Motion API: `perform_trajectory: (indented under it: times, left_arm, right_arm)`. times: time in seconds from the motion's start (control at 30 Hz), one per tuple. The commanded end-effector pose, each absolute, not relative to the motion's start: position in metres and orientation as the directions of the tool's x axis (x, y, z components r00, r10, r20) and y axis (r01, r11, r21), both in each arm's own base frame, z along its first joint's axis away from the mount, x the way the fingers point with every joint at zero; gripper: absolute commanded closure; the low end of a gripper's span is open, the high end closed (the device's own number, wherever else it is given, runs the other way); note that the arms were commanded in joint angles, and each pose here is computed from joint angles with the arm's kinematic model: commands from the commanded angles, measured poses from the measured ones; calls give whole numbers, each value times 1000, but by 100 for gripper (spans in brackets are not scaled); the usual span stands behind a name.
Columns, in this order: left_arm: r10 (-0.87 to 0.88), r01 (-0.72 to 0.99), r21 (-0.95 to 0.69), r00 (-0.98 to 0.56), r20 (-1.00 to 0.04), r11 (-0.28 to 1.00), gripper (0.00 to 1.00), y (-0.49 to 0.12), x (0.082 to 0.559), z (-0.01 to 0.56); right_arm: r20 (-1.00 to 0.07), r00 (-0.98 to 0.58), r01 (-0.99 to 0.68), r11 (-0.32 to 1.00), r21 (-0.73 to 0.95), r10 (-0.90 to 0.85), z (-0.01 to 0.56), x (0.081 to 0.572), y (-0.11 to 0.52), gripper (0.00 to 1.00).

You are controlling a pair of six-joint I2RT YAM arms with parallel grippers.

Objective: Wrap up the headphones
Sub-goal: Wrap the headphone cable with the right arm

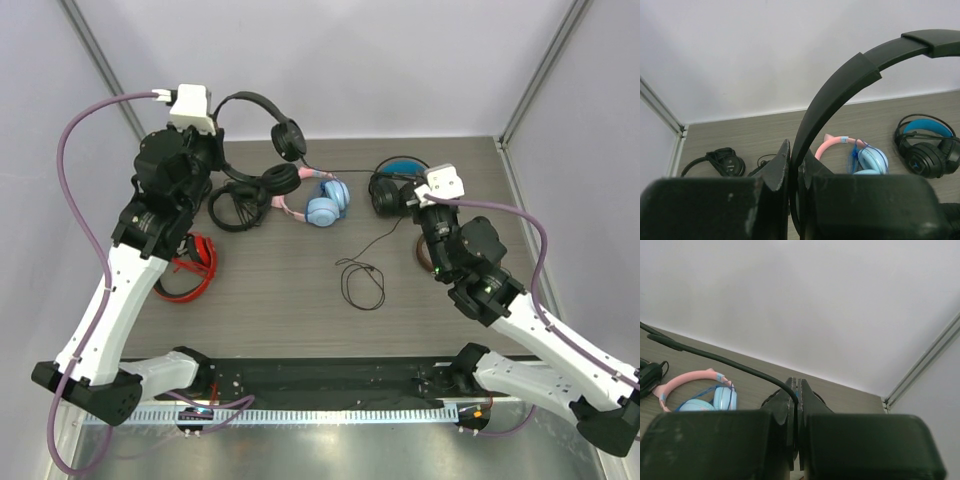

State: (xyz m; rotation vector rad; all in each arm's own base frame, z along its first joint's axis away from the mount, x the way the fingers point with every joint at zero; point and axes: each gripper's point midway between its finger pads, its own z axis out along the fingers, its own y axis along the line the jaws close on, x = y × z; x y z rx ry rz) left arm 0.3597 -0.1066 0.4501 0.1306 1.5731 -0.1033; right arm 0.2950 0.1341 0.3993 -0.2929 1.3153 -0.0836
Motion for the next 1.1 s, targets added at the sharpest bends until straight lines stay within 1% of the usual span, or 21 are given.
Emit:
perform_trajectory:
  times: [0.0,0.17,0.27,0.33,0.53,0.6,0.63,0.7,0.73,0.77,0.83,1.03,1.07]
  left_arm:
    - [-73,86,-63,110,-991,994,100,-88,352,484]
    - [-77,108,-66,101,-992,992,100,-92,353,482]
    - [-64,93,-55,97,-993,994,100,-89,353,480]
    - [-55,102,-45,98,-994,994,100,-90,351,480]
    - [-63,158,-48,90,-994,986,100,-101,353,479]
    - [-65,168,-51,77,-995,984,100,-105,356,476]
    - [-63,170,-50,73,-995,984,100,-105,356,475]
    - [-51,171,-39,63,-997,984,100,-106,359,472]
    - [-39,186,-30,46,-998,982,100,-109,360,467]
    - [-29,196,-21,36,-999,980,100,-111,361,465]
    - [6,228,4,-9,-1000,974,100,-119,365,455]
    - [42,271,23,-62,-997,962,100,-131,369,433]
    - [49,282,28,-67,-997,959,100,-133,369,431]
  right_arm:
    - [-936,281,-41,972,-232,-211,415,286,114,99]
    - [-934,292,-74,969,-236,-205,426,286,120,99]
    - [-928,282,-18,966,-259,-244,430,288,112,99]
    - [-921,299,-27,963,-268,-248,433,287,113,99]
    - [-921,328,-190,941,-279,-207,446,294,154,99]
    - [-916,366,-262,926,-272,-166,462,292,171,99]
    - [-917,360,-287,916,-282,-170,460,297,181,99]
    - [-905,400,-325,902,-285,-142,481,292,193,99]
    - [-905,396,-339,891,-302,-156,479,297,204,99]
    - [-895,421,-342,888,-306,-146,494,295,208,99]
    - [-882,441,-363,865,-346,-167,502,295,223,99]
    - [-852,494,-403,823,-400,-173,532,310,261,99]
    - [-844,512,-400,824,-401,-162,544,310,263,99]
